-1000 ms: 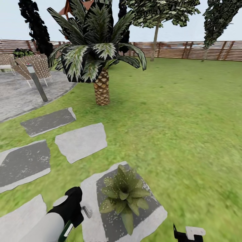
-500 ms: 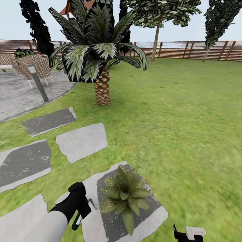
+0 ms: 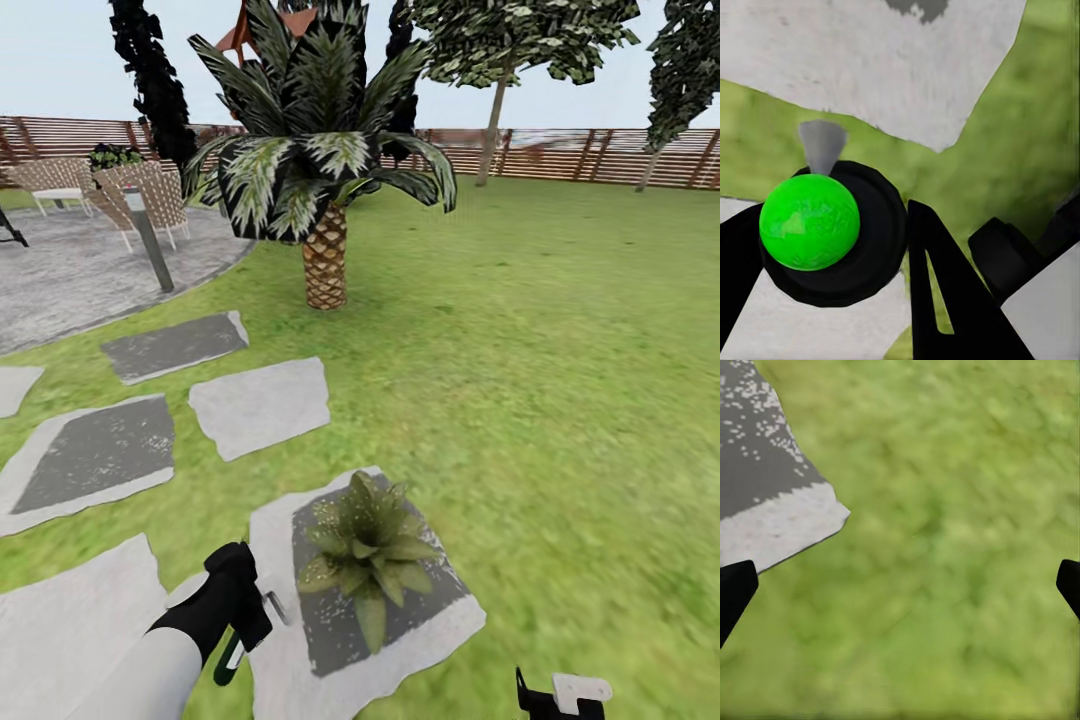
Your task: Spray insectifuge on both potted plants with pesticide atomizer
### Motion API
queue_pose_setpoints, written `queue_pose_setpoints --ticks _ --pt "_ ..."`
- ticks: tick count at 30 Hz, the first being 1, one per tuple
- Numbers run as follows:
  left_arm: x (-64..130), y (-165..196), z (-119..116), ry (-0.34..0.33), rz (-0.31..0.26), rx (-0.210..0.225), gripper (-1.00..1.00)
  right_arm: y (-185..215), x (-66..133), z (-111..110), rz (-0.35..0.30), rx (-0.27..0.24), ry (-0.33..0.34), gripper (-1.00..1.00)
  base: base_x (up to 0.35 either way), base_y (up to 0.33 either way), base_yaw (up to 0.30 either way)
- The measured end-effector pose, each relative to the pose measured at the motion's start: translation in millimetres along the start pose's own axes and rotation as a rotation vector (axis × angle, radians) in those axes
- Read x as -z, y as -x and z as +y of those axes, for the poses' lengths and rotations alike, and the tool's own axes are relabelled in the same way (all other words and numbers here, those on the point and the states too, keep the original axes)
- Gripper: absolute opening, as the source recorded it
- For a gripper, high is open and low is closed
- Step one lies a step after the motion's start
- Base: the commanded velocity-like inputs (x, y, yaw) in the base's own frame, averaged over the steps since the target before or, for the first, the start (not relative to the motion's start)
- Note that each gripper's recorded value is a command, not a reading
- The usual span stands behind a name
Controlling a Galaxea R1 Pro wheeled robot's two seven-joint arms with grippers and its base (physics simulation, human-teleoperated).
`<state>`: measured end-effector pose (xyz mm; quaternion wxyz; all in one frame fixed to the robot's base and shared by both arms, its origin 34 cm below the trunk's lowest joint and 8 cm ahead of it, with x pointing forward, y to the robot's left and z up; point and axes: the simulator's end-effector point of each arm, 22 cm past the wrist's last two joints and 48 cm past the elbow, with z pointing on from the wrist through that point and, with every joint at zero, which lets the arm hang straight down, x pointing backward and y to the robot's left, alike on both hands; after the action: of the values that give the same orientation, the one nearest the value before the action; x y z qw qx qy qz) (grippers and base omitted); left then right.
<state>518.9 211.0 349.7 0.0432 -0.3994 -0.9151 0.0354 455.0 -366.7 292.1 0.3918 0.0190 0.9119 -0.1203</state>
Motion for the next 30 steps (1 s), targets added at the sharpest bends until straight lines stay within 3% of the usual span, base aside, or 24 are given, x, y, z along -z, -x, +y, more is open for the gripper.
queue_pose_setpoints --ticks 8,17,25,30 --pt "0.9 3 -2 -0.004 -0.008 0.002 -1.00 0 0.2 0 -0.001 0.000 0.000 1.00 0.056 -0.236 0.071" --pt "1.4 3 -1 -0.001 -0.008 0.002 -1.00 0 0.1 0 0.000 0.000 0.000 1.00 0.020 -0.017 0.261" --pt "3.8 12 -8 -0.015 -0.022 0.002 -1.00 0 0.1 0 0.000 0.000 0.000 1.00 0.000 0.000 0.026" --pt "5.5 25 -18 -0.012 -0.027 -0.040 -1.00 0 0.2 0 0.000 0.001 0.001 1.00 0.000 0.000 0.000"
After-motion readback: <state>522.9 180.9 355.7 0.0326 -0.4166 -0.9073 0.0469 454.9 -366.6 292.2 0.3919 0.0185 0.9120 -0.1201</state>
